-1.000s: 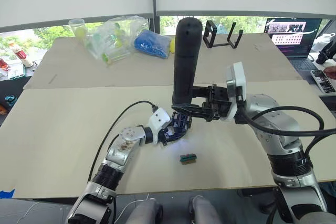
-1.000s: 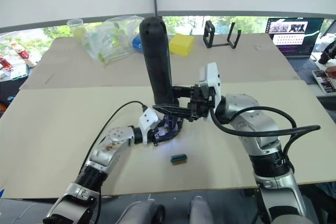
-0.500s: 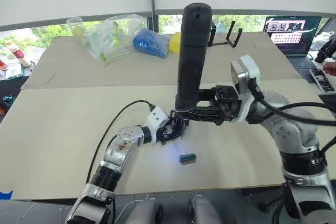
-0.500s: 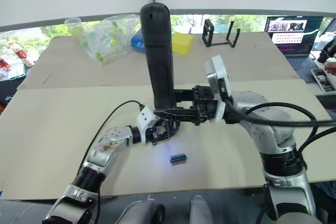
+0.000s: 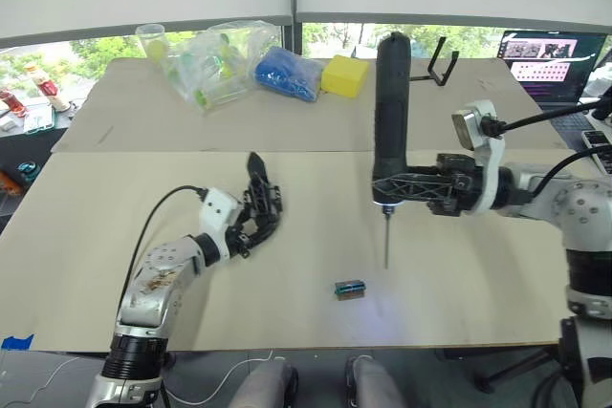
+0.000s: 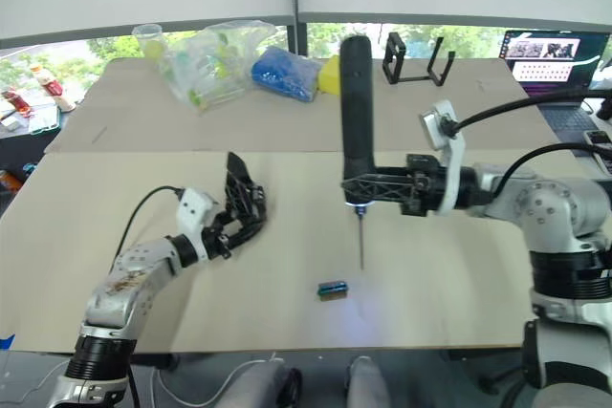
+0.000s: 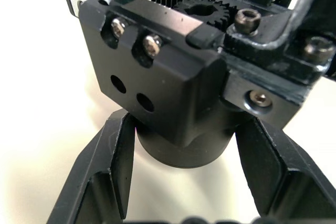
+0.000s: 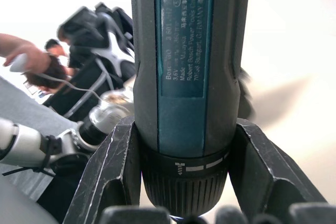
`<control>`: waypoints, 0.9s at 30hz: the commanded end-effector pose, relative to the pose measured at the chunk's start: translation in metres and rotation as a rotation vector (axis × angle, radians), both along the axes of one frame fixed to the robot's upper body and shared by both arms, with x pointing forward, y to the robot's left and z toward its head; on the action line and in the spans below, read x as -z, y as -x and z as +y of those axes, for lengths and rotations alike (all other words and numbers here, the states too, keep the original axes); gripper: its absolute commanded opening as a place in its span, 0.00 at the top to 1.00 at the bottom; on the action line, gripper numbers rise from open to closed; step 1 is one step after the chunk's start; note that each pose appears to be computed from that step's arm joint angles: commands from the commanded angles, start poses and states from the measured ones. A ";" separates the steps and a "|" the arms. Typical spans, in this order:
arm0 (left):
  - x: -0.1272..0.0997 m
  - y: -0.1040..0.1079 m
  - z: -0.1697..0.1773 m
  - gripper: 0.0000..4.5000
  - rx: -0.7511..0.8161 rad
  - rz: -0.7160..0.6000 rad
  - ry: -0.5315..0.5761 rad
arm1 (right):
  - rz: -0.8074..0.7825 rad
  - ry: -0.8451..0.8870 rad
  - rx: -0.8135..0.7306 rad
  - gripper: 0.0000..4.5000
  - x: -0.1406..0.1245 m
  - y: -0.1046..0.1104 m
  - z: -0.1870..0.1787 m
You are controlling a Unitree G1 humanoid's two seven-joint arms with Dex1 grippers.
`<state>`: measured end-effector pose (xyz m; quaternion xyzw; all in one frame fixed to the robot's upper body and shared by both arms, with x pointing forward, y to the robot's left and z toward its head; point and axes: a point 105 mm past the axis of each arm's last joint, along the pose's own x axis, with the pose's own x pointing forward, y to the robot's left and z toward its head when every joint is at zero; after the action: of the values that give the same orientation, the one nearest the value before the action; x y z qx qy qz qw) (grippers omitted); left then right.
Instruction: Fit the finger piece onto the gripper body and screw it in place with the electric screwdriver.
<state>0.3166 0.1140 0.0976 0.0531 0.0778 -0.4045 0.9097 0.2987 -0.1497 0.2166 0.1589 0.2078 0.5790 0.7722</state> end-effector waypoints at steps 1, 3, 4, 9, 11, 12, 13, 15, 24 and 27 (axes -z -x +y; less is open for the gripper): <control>-0.029 -0.007 -0.033 0.49 0.101 -0.143 0.008 | 0.079 0.025 0.024 0.57 0.002 0.002 -0.014; -0.024 -0.015 -0.044 0.49 0.101 -0.142 -0.003 | 0.155 0.076 0.080 0.57 0.015 0.000 -0.027; -0.021 -0.019 -0.048 0.49 0.099 -0.140 -0.008 | 0.177 0.100 0.112 0.57 0.021 -0.001 -0.033; -0.008 -0.026 -0.066 0.49 0.099 -0.108 -0.018 | 0.325 0.252 0.288 0.57 0.055 -0.006 -0.071; -0.005 -0.025 -0.069 0.49 0.097 -0.102 -0.014 | 0.353 0.315 0.319 0.57 0.068 -0.004 -0.082; -0.003 -0.025 -0.069 0.49 0.093 -0.095 -0.012 | 0.366 0.350 0.338 0.57 0.076 -0.004 -0.089; -0.001 -0.024 -0.069 0.49 0.090 -0.086 -0.010 | 0.383 0.385 0.354 0.57 0.084 -0.003 -0.095; 0.003 -0.023 -0.068 0.49 0.087 -0.071 -0.012 | 0.398 0.440 0.373 0.57 0.095 -0.003 -0.104; -0.004 -0.012 -0.051 0.01 0.113 -0.052 -0.015 | 0.185 0.582 0.293 0.20 0.096 -0.006 -0.133; -0.018 -0.002 -0.032 0.00 0.144 -0.067 -0.044 | -0.078 0.637 0.191 0.01 0.076 -0.010 -0.142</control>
<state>0.3236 0.0767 0.0909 0.0890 0.0853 -0.4521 0.8834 0.3060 -0.2813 0.1186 -0.0176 0.3872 0.3910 0.8348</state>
